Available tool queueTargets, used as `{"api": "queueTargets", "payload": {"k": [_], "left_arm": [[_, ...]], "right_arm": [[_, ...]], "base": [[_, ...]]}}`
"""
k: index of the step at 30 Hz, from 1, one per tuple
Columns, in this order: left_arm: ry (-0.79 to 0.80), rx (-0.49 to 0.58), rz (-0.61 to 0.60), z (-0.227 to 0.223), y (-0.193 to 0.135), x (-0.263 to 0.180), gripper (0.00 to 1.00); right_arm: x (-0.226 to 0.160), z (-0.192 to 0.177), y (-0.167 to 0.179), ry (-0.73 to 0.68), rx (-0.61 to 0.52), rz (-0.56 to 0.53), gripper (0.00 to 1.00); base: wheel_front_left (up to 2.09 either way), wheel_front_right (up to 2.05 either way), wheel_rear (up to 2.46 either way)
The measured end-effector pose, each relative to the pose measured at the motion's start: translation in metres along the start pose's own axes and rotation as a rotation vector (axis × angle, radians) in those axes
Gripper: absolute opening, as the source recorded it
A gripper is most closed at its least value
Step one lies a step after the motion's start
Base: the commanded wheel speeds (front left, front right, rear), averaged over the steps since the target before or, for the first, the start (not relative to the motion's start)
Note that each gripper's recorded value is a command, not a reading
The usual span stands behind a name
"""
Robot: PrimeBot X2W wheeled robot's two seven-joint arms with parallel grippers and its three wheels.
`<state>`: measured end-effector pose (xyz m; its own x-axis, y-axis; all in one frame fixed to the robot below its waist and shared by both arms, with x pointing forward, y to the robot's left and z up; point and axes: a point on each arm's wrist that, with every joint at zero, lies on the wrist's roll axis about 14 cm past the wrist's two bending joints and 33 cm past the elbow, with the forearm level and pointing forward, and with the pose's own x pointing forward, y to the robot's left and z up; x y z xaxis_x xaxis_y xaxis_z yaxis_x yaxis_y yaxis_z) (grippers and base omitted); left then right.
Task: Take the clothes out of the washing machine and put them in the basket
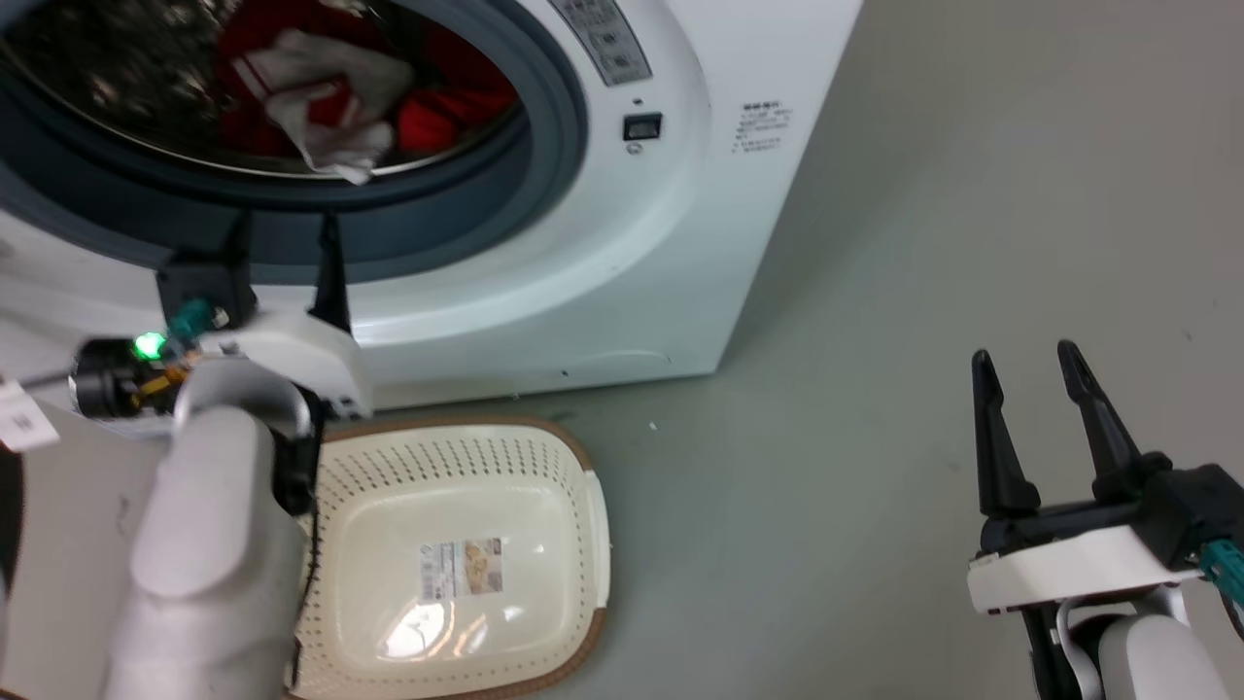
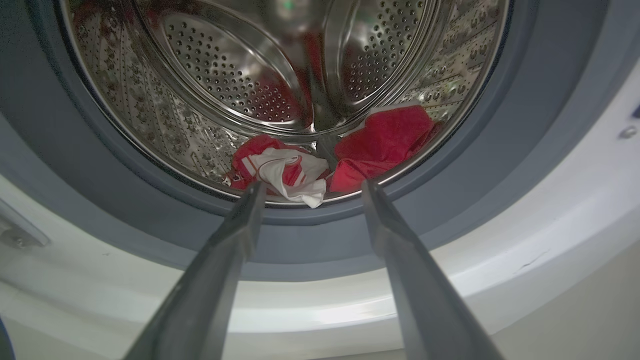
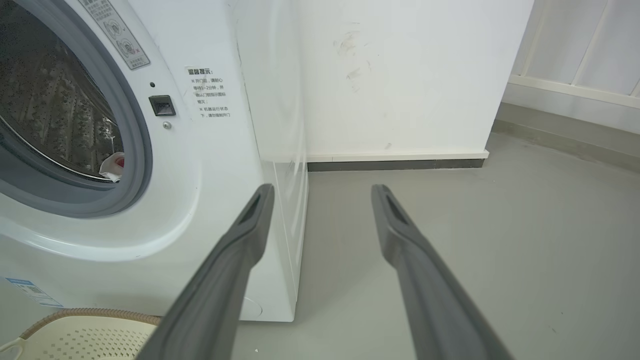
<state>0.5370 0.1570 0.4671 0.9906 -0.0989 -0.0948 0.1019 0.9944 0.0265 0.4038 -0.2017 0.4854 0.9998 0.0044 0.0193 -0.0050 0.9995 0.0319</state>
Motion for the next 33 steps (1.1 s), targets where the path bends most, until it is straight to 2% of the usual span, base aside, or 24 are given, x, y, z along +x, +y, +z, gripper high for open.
{"api": "queueTargets", "payload": {"k": [11, 20, 28, 33], "left_arm": [[0.164, 0.177, -0.065, -0.035, 0.005, 0.101, 1.0], [0.297, 0.344, -0.092, -0.055, 0.014, 0.166, 1.0], [0.464, 0.433, -0.068, -0.07, 0.027, 0.197, 1.0], [0.663, 0.471, -0.027, -0.092, 0.045, 0.193, 1.0]], "right_arm": [[0.017, -0.052, -0.023, 0.119, 0.032, -0.067, 1.0], [0.019, -0.078, -0.042, 0.185, 0.041, -0.122, 1.0], [0.013, -0.096, -0.055, 0.241, 0.047, -0.164, 1.0], [0.009, -0.104, -0.057, 0.268, 0.05, -0.175, 1.0]], "base": [[0.0, 0.0, 0.0], [0.0, 0.0, 0.0], [0.0, 0.0, 0.0], [0.0, 0.0, 0.0]]}}
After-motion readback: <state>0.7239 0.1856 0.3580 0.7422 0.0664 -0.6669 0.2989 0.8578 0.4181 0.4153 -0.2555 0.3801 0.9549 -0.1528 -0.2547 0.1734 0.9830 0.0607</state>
